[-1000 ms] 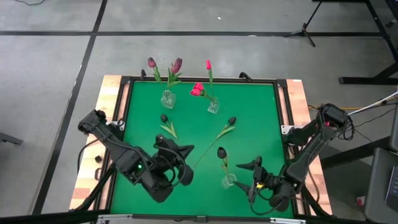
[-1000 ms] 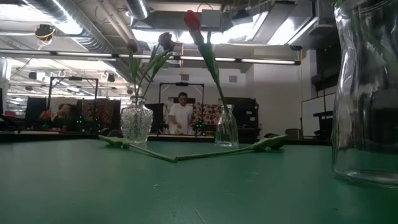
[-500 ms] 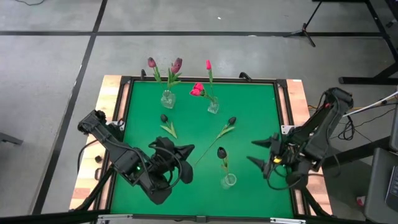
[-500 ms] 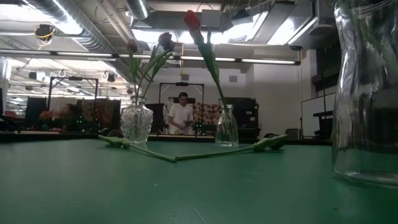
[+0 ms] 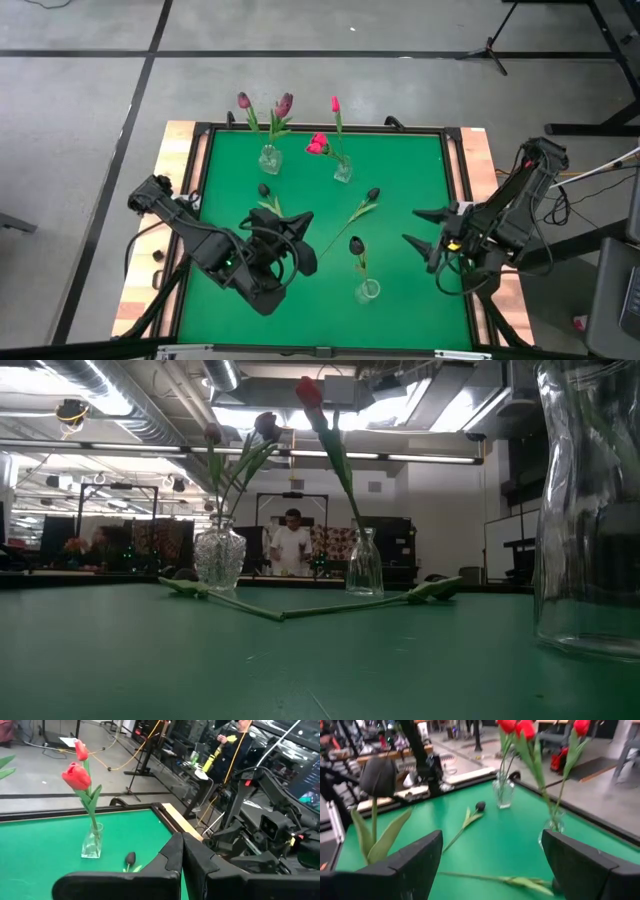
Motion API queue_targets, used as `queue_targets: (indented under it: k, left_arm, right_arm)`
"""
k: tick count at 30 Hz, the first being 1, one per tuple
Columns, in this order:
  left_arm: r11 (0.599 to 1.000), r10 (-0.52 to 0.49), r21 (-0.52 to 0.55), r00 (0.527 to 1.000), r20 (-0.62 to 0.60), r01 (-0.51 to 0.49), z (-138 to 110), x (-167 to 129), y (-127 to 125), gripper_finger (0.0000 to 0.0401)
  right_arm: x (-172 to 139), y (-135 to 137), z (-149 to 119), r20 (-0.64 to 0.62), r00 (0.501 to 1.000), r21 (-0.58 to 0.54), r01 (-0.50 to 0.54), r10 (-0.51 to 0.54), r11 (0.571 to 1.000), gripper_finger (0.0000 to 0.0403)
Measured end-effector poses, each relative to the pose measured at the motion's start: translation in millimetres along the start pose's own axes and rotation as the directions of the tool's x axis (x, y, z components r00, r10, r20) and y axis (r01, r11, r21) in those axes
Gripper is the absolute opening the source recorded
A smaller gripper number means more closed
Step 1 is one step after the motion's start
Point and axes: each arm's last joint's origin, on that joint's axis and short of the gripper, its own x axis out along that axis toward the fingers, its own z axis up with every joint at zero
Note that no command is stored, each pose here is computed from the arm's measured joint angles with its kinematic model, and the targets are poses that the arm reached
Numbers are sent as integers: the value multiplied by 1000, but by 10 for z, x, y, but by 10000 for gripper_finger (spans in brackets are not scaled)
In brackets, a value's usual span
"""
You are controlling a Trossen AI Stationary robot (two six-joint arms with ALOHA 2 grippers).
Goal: Sort flowers into vase by color
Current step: Put the left black tulip into the bottom transparent vase
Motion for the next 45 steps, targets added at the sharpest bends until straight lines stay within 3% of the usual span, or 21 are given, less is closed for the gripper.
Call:
queue_targets:
  k: [5, 10, 14, 41, 45]
  left_arm:
    - [1000, 21, 11, 1000, 16, -22, 29, 91, 6, 0]
    - [1000, 19, 24, 999, -43, -18, 32, 157, 10, 0]
    - [999, 35, 24, 999, -23, -34, 57, 218, 15, 0]
    - [997, 27, -76, 998, -63, -31, 97, 397, -25, 0]
    - [989, 22, -142, 998, -54, -29, 144, 487, -50, 0]
  right_arm:
    - [-1, -10, 20, 68, 997, 3, 36, -36, 999, 340]
    - [-1, -11, 20, 68, 997, 1, 37, -37, 999, 340]
    - [-1, -25, 12, 66, 997, -28, 43, -41, 999, 340]
    - [0, -57, -15, 33, 999, -81, 42, -39, 996, 340]
    - [0, -55, -19, 19, 999, -81, 35, -33, 996, 340]
